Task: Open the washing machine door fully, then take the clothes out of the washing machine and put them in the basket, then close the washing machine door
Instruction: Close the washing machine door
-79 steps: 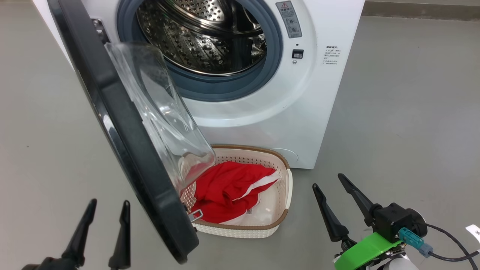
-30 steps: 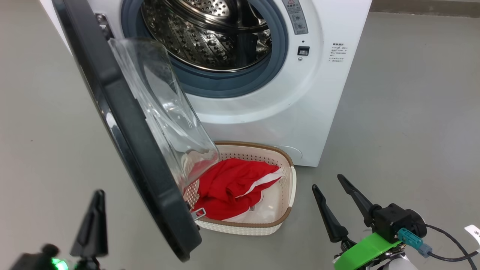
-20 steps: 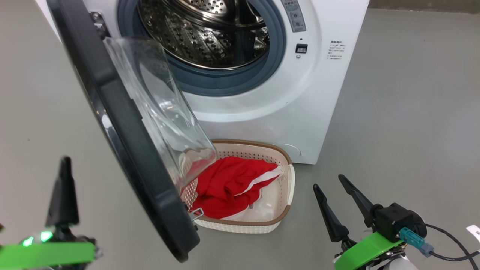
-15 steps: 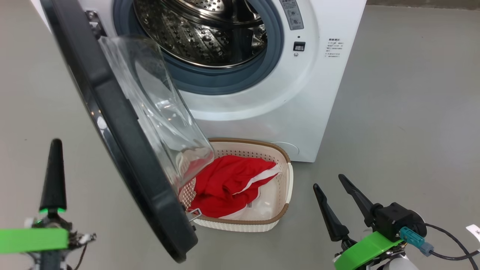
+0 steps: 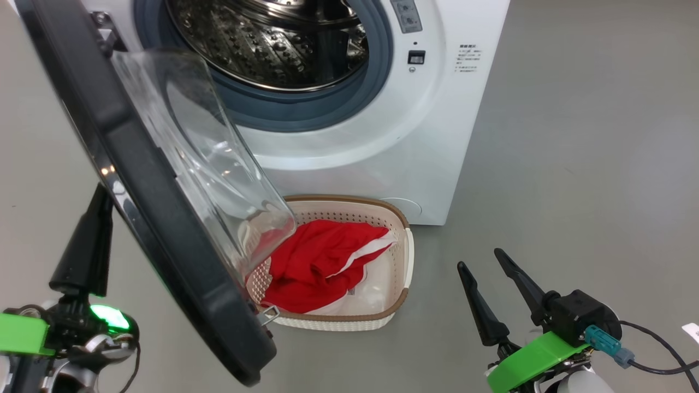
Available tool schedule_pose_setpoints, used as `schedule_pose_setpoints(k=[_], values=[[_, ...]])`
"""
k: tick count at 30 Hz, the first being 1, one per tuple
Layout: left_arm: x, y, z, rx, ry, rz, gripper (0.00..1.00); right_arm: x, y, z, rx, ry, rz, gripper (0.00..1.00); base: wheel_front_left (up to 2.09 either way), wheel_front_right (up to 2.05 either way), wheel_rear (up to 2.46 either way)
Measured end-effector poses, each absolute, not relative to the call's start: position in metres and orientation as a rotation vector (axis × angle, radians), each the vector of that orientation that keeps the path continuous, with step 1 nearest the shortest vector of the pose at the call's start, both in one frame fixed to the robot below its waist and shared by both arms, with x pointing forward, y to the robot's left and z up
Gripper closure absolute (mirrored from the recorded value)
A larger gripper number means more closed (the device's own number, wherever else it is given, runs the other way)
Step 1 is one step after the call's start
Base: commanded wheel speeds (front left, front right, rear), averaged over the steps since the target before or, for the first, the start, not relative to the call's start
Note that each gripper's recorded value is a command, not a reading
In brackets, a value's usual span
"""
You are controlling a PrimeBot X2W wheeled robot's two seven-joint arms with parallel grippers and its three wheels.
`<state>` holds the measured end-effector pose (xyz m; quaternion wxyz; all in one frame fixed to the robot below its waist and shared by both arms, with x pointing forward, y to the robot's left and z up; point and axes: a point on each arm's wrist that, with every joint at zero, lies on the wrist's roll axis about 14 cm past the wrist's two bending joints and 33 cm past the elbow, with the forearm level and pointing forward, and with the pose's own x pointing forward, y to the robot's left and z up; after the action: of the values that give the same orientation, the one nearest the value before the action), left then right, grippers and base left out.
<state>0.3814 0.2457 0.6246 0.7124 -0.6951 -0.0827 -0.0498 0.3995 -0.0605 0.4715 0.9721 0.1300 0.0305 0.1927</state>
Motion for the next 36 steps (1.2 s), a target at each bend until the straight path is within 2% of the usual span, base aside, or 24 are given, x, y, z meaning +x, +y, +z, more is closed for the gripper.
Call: schedule_pose_setpoints(k=[17, 36], values=[[0.409, 0.193, 0.624, -1.577, -0.045, -0.234, 1.00, 0.400, -0.092, 0.471, 0.272, 0.055, 0.293, 0.00, 0.00, 0.00, 0.00], [0.474, 0.135, 0.620, -1.680, -0.001, -0.320, 1.00, 0.396, -0.134, 0.464, 0.258, 0.064, 0.177, 0.00, 0.00, 0.00, 0.00]])
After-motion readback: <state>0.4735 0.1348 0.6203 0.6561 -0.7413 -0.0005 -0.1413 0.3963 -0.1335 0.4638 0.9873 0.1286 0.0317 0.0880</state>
